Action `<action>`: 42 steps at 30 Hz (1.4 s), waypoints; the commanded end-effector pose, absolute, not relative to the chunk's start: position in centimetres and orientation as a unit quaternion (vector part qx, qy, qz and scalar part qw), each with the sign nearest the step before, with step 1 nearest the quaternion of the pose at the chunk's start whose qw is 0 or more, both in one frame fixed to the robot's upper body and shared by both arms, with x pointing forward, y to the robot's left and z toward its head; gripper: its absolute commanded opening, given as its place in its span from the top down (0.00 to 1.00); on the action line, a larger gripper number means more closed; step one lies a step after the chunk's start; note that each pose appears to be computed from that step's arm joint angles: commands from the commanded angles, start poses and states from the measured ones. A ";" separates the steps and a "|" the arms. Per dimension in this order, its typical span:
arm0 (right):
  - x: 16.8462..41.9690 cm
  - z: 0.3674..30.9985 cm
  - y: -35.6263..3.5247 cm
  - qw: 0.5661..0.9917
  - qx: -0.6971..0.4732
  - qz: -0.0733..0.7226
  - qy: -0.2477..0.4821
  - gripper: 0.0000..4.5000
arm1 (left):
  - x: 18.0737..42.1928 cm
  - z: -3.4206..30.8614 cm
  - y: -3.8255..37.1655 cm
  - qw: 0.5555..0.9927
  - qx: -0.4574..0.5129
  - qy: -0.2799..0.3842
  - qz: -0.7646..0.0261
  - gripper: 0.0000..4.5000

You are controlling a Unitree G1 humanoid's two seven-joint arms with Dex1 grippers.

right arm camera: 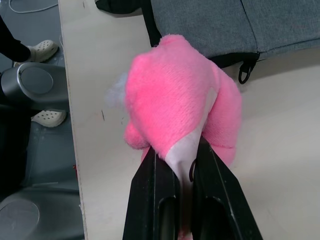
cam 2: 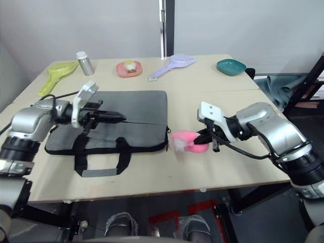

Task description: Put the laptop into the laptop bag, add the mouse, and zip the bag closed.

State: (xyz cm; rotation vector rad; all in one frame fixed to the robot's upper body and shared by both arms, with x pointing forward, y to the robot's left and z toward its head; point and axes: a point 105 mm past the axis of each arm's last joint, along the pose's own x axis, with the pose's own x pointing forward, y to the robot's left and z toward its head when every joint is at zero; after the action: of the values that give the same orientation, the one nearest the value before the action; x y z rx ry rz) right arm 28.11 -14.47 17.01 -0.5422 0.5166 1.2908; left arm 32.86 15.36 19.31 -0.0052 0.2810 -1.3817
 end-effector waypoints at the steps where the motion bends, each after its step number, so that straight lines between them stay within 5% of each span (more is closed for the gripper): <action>1: 28.1 17.7 -14.2 0.737 -0.261 0.585 0.218 0.98 | 33.2 16.5 15.2 0.761 0.033 0.150 -0.631 1.00; 6: 28.0 17.4 -14.4 0.745 -0.260 0.572 0.223 0.98 | 31.3 11.3 14.3 0.727 0.107 0.205 -0.647 1.00; 14: 28.1 17.2 -14.4 0.750 -0.265 0.561 0.229 0.98 | 32.7 7.7 15.0 0.738 0.213 0.250 -0.589 1.00; 28: 28.3 18.5 -13.9 0.746 -0.259 0.575 0.213 0.98 | 31.3 9.3 13.7 0.737 0.079 0.233 -0.629 1.00; 33: 28.5 18.5 -14.0 0.744 -0.261 0.577 0.215 0.98 | 33.6 13.3 14.0 0.783 -0.012 0.162 -0.600 1.00; 42: 28.6 18.4 -14.0 0.742 -0.260 0.578 0.219 0.98 | 35.7 14.8 20.9 0.846 0.030 0.162 -0.508 1.00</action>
State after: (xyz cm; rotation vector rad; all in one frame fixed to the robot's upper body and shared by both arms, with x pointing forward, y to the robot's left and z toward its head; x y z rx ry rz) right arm 28.58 -14.33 17.32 -0.5399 0.5229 1.2555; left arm 35.12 19.03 12.94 0.0191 0.3995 -1.1318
